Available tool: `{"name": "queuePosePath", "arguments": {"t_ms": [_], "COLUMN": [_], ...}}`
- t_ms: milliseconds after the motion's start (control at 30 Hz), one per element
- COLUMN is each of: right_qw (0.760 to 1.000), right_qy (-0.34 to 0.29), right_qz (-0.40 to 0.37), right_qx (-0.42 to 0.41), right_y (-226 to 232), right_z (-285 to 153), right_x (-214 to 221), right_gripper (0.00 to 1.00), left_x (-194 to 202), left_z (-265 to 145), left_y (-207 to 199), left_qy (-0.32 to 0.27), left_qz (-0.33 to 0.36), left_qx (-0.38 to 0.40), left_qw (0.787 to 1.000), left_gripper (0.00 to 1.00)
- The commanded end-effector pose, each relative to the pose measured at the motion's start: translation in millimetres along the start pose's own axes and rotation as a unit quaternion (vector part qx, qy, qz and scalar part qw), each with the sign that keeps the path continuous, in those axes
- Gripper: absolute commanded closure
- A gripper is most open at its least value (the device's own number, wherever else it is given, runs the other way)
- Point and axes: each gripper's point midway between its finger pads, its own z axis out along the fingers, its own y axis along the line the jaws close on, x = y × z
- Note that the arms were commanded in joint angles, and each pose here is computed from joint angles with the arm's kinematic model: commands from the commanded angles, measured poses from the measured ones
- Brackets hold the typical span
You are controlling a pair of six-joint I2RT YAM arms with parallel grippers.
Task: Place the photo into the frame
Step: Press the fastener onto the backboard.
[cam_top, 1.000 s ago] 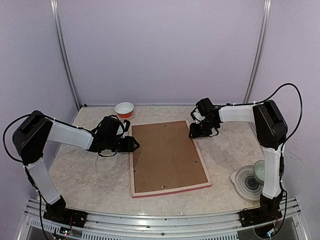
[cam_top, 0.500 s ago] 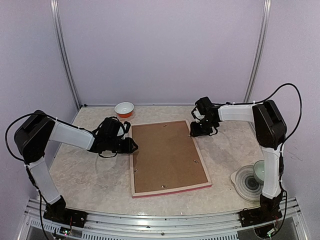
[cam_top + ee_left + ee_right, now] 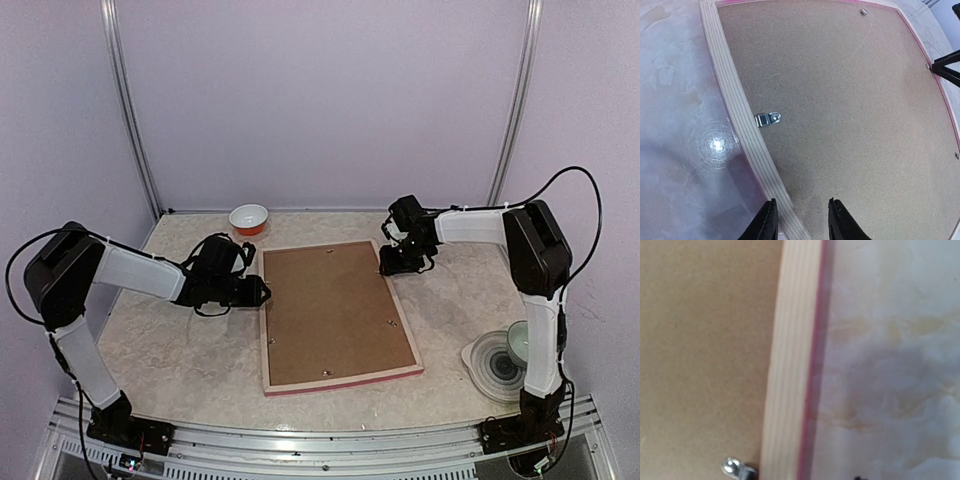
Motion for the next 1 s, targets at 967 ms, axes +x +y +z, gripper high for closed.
{"name": "queuePosePath", "arguments": {"t_ms": [967], "right_qw": [1.000], "right_qy": [0.005], "right_qz": [-0.010], "right_qx": [0.004], "right_y": [4], "right_z": [5], "right_x": [0], "right_gripper": [0.55], "left_x": [11], "left_z": [18], "left_y": [24], "left_qy": [0.034], "left_qz": [0.002], "left_qx": [-0.062], "left_qw": [0.997], "left_gripper": [0.78]}}
